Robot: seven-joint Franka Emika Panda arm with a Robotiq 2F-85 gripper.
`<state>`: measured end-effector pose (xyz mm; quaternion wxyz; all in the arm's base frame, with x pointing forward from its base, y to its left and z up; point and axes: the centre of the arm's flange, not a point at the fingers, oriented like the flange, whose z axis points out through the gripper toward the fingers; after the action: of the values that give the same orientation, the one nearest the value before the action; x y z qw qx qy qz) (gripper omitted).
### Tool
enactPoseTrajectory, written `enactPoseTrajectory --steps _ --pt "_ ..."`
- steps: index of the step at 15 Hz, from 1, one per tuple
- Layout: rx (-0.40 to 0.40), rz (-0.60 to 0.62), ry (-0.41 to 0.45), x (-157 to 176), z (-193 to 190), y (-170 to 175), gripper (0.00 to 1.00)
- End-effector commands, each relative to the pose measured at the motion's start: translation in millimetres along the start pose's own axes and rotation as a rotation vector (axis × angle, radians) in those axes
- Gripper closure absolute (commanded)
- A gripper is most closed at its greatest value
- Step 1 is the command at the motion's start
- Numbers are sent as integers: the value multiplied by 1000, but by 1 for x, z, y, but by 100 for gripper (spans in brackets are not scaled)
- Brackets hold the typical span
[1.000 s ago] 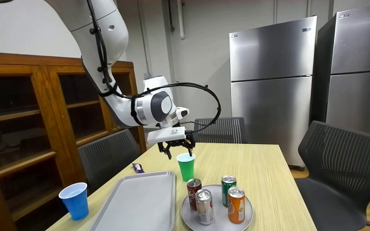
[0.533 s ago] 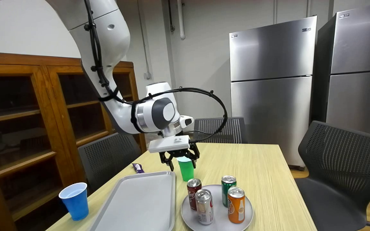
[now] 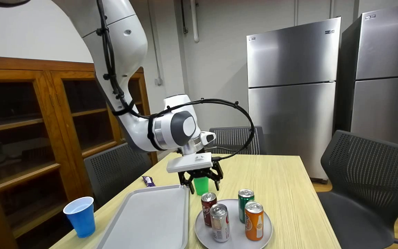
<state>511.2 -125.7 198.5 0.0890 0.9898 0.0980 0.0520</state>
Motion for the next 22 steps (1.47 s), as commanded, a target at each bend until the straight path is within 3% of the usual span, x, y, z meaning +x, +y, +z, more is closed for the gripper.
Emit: enactPoseTrajectory --steps 1,19,20,21,22 --pt "-17 -1 -8 -1 9 0 0" --pt "-11 -15 -52 14 45 -4 0" --pt "-7 -25 -52 14 46 -5 25" --pt "-8 -22 -55 14 47 -5 26" --pt "-9 -25 -57 14 47 -6 34"
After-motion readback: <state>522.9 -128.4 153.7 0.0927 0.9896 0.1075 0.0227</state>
